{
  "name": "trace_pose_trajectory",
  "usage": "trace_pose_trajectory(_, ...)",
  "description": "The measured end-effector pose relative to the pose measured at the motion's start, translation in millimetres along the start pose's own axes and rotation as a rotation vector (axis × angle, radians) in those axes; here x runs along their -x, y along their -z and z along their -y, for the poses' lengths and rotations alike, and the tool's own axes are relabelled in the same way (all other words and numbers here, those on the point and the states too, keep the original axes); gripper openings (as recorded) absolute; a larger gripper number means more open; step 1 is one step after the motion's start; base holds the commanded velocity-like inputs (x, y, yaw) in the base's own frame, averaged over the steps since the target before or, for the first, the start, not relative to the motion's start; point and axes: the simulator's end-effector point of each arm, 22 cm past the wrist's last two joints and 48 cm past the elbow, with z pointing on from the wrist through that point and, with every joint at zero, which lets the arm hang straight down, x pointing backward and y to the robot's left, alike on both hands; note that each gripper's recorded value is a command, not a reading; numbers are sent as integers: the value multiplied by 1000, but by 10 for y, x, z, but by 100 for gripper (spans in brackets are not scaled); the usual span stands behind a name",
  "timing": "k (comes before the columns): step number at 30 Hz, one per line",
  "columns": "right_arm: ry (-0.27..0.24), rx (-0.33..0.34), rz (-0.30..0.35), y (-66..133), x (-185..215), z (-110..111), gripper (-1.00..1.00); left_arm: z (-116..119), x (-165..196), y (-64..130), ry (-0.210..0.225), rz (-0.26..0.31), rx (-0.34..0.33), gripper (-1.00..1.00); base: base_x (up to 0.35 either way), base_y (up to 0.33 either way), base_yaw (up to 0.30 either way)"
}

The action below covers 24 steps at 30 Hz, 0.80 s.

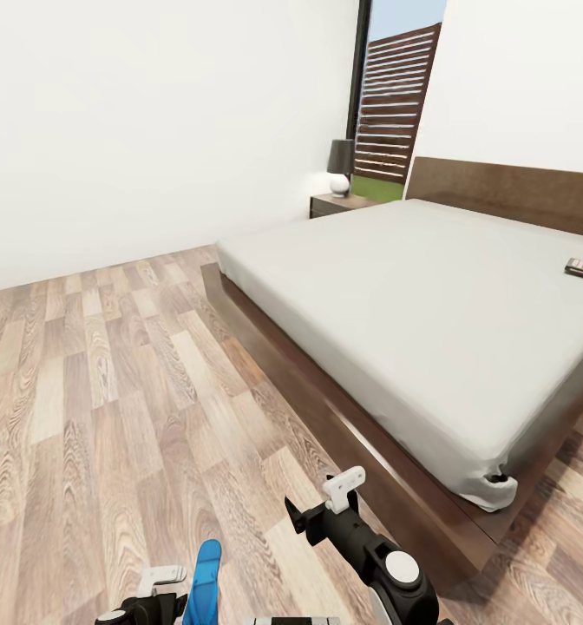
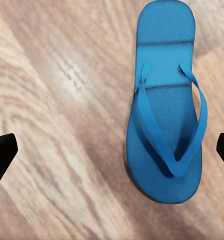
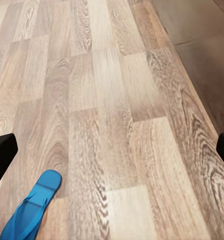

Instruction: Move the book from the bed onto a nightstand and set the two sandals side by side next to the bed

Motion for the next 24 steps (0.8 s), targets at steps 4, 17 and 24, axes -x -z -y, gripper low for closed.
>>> trace_pose_trajectory(4, 0, 0, 1, 0, 1, 0, 100, -2, 0, 0, 0, 0, 0, 100, 0, 0, 0)
trace_pose_trajectory(17, 0, 0, 0, 0, 0, 0, 100, 2, 0, 0, 0, 0, 0, 100, 0, 0, 0)
trace_pose_trajectory(24, 0, 0, -2, -2, -10, -1, 100, 5, -3, 0, -1, -1, -1, 100, 0, -64, 0)
